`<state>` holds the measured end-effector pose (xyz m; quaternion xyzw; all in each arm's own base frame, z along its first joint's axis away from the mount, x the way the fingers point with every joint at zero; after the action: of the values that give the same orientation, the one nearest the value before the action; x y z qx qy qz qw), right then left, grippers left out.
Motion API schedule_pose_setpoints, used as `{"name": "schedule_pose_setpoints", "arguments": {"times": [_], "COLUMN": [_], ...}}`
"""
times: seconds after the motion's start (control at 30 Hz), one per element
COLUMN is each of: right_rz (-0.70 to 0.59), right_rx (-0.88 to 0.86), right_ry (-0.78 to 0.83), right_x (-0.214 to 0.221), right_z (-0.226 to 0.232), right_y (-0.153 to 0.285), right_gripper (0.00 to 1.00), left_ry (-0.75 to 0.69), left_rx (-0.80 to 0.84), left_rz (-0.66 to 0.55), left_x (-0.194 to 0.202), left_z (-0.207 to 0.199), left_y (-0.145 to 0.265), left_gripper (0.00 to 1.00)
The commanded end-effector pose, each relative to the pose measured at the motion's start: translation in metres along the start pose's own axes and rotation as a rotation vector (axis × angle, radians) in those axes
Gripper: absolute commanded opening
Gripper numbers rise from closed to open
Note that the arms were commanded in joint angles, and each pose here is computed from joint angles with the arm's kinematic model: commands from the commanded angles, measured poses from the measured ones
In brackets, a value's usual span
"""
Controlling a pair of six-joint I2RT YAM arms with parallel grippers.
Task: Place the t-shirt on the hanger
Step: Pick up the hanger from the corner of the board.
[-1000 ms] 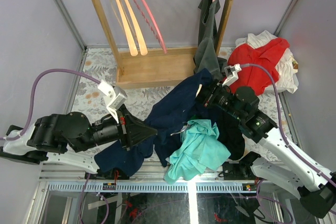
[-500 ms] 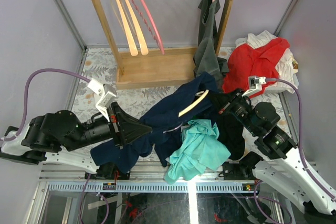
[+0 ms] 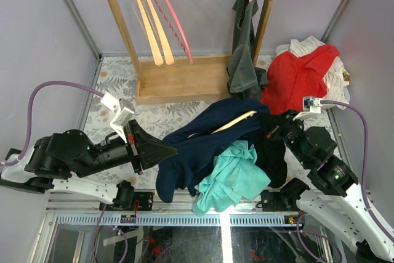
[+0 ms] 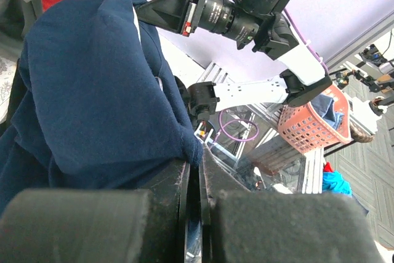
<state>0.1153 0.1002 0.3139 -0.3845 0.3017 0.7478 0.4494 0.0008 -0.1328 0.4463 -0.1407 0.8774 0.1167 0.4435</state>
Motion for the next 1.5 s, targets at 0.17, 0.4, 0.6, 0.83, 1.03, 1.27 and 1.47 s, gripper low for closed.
{"name": "schedule_pose_setpoints", "arguments": {"times": [0.17, 0.4, 0.6, 0.83, 1.03, 1.27, 1.47], "right_rz": [-0.009, 0.057, 0.096, 0.099, 0.103, 0.073, 0.068], "right_rx": [0.117, 0.136, 0.133, 0.128, 0.123, 0.152, 0.166], "right_ry": [0.026, 0.015, -0.003, -0.007, 0.003, 0.001, 0.002], "right_x": [0.014, 0.036, 0.052, 0.054, 0.053, 0.053, 0.053], "right_z": [-0.024, -0.04, -0.049, -0.05, -0.049, -0.056, -0.057], "right_y": [0.014, 0.032, 0.04, 0.041, 0.041, 0.051, 0.05], "right_gripper": [0.0, 0.0, 0.0, 0.0, 0.0, 0.0, 0.0], "left_ry": [0.034, 0.159, 0.14, 0.089, -0.042, -0.165, -0.161], "left_rx": [0.363, 0.303, 0.209, 0.169, 0.015, -0.082, -0.132], "left_rz": [0.279, 0.264, 0.309, 0.349, 0.375, 0.419, 0.395], "left_x": [0.088, 0.15, 0.187, 0.203, 0.213, 0.212, 0.19], "left_z": [-0.04, -0.006, 0.003, -0.002, 0.002, -0.002, -0.001], "left_y": [0.019, 0.007, -0.005, -0.013, -0.022, -0.024, -0.009], "left_gripper": [0.0, 0.0, 0.04, 0.43, 0.47, 0.55, 0.56]}}
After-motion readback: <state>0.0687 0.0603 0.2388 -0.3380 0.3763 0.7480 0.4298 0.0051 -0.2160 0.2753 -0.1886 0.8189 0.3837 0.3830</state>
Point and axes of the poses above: each gripper's point midway between its finger pads, its own y axis back along the fingers, its own z axis along the line the jaws close on, x = y × z, the point moved 10 cm from there along y, back along the fingers, and after that the axes turned 6 degrees about y, right-handed, at the moved point
